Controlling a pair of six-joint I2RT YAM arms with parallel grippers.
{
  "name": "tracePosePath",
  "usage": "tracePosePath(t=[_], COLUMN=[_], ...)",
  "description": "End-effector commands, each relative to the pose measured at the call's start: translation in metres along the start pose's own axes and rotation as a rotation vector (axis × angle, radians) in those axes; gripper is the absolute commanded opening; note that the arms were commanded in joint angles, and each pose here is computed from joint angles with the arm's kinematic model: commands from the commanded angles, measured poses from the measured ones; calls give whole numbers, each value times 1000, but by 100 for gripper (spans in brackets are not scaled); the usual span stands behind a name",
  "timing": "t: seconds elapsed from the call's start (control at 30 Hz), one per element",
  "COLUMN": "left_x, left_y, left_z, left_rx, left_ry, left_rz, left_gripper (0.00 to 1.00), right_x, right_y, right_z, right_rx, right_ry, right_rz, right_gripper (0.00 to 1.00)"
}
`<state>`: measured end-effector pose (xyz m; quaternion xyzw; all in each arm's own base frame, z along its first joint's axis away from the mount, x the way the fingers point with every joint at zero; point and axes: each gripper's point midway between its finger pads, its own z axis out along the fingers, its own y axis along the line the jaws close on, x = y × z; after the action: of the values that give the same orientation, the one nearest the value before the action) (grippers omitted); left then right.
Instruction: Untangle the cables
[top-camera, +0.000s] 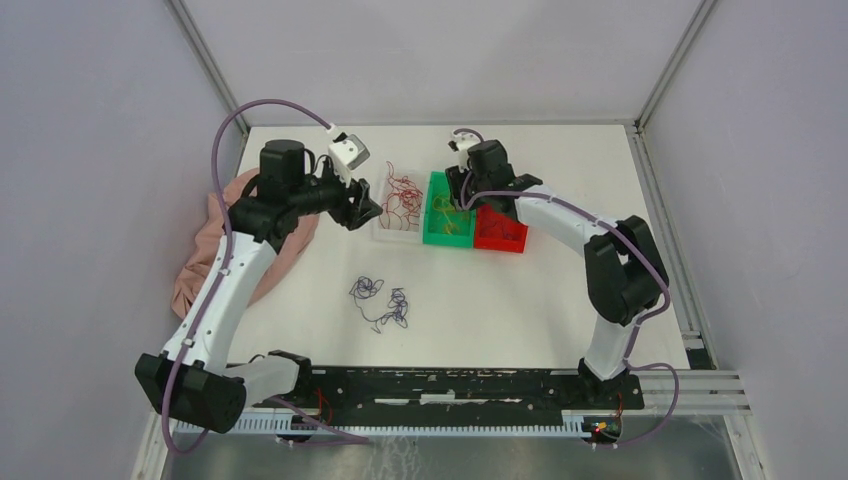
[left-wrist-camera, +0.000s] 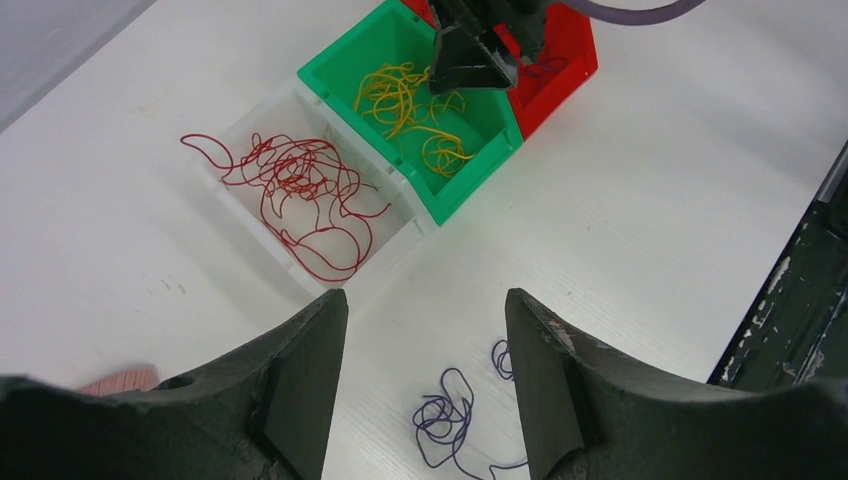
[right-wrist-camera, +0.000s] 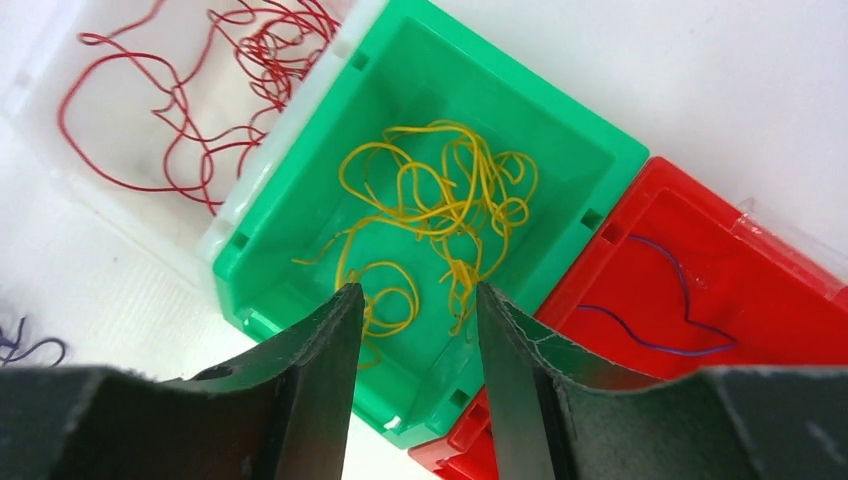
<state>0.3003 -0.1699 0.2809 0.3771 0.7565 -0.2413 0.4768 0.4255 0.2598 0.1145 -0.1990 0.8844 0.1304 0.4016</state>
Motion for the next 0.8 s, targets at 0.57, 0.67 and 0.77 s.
tracePosePath(t=[0.57, 0.67, 0.77], left_x=[103, 114, 118], left_y=[76, 85, 86], left_z=[-34, -39, -41], left_rx=[-74, -94, -94], left_ry=[152, 159, 158], left_rz=[-95, -126, -141], left_gripper=[66, 66, 67], right_x=[109, 108, 109], right_y=[285, 300, 310], right_z=[-80, -62, -41], right_rx=[-639, -622, -610], right_ry=[-27, -19, -16], right_rz=[-387, -396, -385], right_gripper=[59, 59, 59])
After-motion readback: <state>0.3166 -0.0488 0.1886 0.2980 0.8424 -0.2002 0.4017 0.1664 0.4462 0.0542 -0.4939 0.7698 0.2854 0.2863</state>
